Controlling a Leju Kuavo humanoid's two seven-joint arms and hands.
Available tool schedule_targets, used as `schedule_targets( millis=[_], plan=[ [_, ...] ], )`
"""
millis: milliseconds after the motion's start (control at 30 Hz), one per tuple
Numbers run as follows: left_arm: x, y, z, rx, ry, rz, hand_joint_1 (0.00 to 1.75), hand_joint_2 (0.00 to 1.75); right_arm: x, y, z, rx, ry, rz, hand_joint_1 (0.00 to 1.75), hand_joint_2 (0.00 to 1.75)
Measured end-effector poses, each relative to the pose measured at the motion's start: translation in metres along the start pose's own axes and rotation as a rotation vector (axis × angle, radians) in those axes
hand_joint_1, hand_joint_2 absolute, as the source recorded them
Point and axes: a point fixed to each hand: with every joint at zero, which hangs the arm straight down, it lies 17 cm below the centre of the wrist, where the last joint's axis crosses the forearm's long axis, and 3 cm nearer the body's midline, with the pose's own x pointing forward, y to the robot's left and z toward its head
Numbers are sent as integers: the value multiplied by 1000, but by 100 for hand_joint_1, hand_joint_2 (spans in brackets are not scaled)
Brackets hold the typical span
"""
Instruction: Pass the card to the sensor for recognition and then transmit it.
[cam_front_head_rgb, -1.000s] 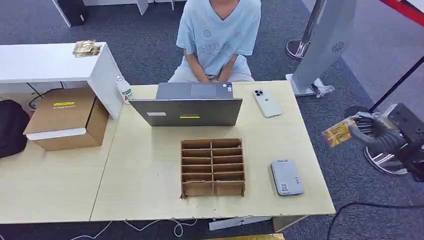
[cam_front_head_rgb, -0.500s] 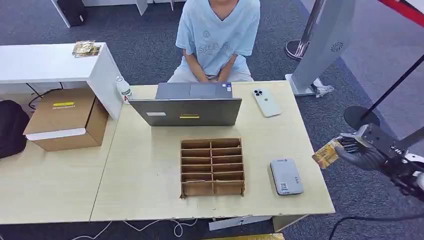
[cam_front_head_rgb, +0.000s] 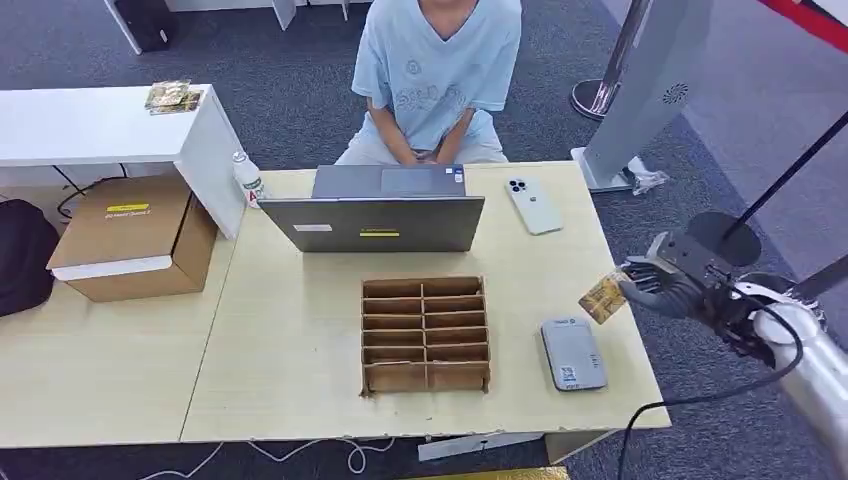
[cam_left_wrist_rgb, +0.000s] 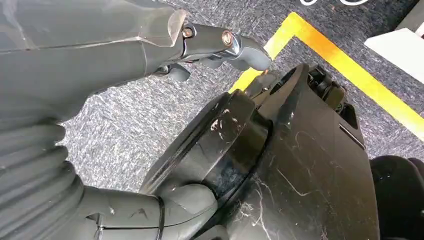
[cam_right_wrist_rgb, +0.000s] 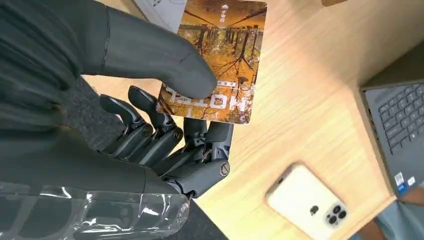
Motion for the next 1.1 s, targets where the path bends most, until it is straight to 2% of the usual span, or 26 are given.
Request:
schedule_targets(
  millis=[300, 600, 1100],
  plan=[
    [0, -1, 0, 0, -1, 1, 0, 175, -18, 13, -7, 28, 40, -11, 175, 175],
    [-1, 1, 0, 9, -2, 0, 0, 175, -25, 18, -7, 26, 33, -16, 175, 175],
    [0, -2, 1, -3, -13, -20, 0, 175, -52, 45, 5, 71, 97, -6, 175, 175]
  ],
)
